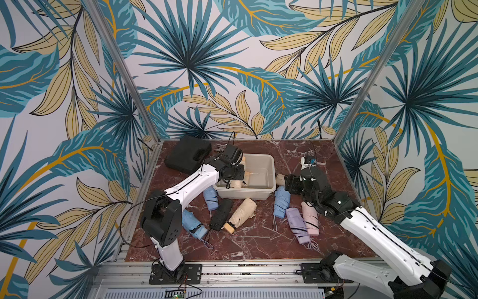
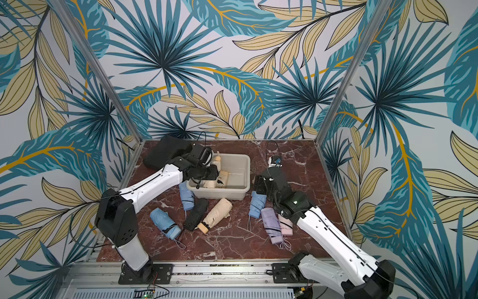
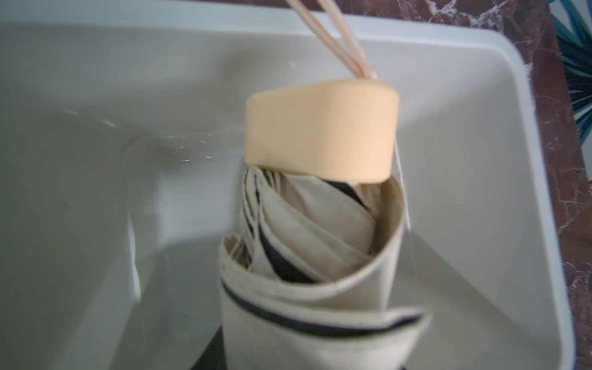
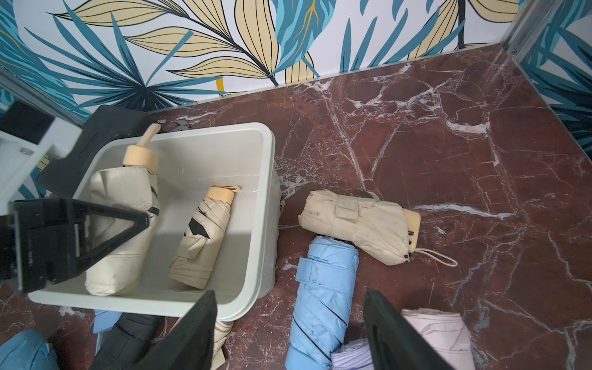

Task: Put the umbrella into the storage box
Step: Place the umbrella in the storage box, then pick up the umbrella from the center of the board.

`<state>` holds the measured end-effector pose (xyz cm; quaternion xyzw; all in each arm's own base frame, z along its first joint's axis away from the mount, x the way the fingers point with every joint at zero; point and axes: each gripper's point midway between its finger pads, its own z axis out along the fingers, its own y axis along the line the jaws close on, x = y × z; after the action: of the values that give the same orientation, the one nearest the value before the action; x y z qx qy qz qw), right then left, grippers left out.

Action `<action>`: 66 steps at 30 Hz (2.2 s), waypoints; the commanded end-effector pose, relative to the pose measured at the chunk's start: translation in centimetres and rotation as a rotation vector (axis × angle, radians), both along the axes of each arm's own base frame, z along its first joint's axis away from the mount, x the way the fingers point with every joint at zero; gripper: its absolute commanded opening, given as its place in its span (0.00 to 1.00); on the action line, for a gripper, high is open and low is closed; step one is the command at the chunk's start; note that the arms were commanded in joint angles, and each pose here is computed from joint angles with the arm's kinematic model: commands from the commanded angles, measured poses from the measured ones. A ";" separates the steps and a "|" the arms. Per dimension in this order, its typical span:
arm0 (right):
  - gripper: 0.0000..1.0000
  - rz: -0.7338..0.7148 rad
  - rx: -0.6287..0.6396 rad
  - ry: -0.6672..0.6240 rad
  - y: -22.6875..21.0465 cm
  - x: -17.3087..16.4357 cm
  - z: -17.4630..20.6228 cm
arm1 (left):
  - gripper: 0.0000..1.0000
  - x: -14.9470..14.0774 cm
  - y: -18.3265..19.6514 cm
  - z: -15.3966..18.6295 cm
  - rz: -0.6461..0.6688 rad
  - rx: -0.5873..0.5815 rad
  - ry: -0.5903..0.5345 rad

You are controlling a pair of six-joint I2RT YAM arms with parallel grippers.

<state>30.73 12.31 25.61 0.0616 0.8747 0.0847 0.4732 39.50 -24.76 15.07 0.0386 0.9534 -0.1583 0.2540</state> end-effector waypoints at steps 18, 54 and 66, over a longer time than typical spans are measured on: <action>0.74 0.083 -0.149 0.098 0.5 0.2 -2.5 | 0.55 3.8 0.1 -5.1 0.108 0.085 -0.015; 0.81 1.462 -0.405 -0.197 21.5 -8.1 -4.0 | 0.87 -4.5 17.0 12.9 0.496 -0.393 -0.505; 0.87 1.874 -0.819 -0.014 22.2 -10.1 -13.8 | 0.88 -6.7 19.7 12.3 0.555 -0.273 -0.523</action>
<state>21.18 35.52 12.93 -0.7699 0.5709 0.1463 0.2449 33.53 -6.16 27.96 -0.2112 0.7951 -0.2220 0.5234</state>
